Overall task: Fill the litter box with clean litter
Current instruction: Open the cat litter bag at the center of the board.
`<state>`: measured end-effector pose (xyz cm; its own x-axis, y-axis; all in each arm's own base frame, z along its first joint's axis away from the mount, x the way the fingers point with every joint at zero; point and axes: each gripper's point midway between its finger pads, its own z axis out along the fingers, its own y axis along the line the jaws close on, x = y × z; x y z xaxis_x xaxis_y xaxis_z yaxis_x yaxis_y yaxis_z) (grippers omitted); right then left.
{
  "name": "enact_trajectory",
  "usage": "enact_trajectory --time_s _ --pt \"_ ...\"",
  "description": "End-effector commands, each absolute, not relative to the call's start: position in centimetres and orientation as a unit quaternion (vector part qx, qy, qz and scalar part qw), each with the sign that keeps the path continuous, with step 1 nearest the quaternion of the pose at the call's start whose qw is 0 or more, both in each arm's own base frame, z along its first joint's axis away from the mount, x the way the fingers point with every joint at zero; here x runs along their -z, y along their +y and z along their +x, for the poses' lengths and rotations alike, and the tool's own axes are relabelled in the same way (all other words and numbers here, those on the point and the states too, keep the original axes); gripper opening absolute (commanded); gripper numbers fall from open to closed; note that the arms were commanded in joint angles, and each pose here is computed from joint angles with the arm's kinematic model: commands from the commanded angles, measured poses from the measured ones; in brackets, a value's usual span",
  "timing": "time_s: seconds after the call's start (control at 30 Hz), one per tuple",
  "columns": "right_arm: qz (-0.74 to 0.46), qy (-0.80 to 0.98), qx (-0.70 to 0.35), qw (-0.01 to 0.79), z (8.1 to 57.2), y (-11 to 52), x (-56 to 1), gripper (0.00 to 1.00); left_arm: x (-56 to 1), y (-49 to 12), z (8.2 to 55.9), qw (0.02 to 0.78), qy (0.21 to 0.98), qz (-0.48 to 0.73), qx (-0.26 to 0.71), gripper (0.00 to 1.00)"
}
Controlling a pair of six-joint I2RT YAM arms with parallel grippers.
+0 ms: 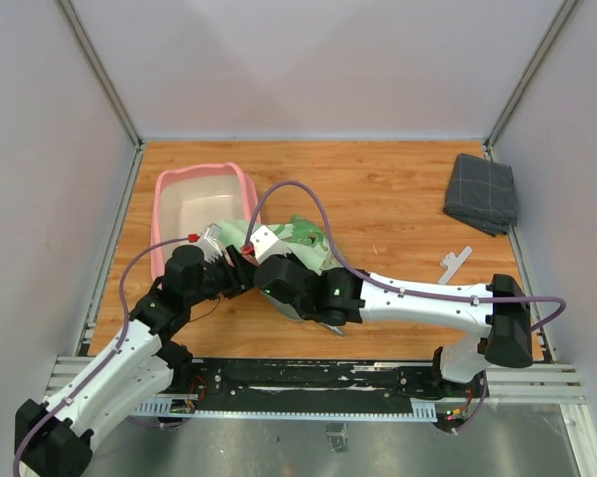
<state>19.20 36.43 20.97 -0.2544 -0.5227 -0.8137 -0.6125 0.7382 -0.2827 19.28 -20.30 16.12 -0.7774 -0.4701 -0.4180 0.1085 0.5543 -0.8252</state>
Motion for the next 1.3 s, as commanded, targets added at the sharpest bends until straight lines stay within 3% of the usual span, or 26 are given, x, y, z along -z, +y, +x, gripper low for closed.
enact_trajectory --time_s 0.0,0.03,0.1,0.17,0.6,0.67,0.77,0.87,1.17,1.27 --pt "-0.347 0.801 -0.055 0.485 19.2 36.0 -20.2 0.09 -17.8 -19.6 20.0 0.355 0.815 -0.105 0.445 0.51" --pt "-0.349 0.801 -0.055 0.483 19.0 36.0 -20.0 0.20 -17.8 -19.5 20.0 0.358 0.817 -0.105 0.440 0.51" --pt "-0.351 0.800 -0.052 0.483 18.9 36.3 -19.8 0.31 -17.6 -19.5 20.1 0.355 0.820 -0.104 0.436 0.50" --pt "-0.354 0.799 -0.044 0.484 18.8 36.5 -19.5 0.36 -17.3 -19.5 20.0 0.351 0.822 -0.104 0.435 0.48" --pt "-0.363 0.805 -0.043 0.467 17.8 38.4 -17.4 0.44 -16.3 -19.3 20.2 0.351 0.829 -0.107 0.423 0.35" --pt "-0.362 0.805 -0.032 0.469 18.1 38.3 -17.1 0.39 -16.3 -19.3 20.2 0.350 0.829 -0.107 0.422 0.34" --pt "-0.360 0.798 -0.004 0.484 18.9 37.6 -17.7 0.15 -16.3 -19.2 20.3 0.353 0.830 -0.105 0.419 0.33" --pt "-0.350 0.784 0.023 0.512 19.8 36.1 -20.3 0.02 -15.9 -18.9 20.4 0.354 0.837 -0.104 0.403 0.33" --pt "-0.330 0.763 0.066 0.552 21.9 32.6 -23.8 0.01 -15.6 -18.6 20.2 0.353 0.839 -0.108 0.400 0.31" --pt "-0.327 0.759 0.074 0.559 22.2 32.5 -24.3 0.01 -17.6 -19.3 20.5 0.359 0.826 -0.103 0.422 0.39"
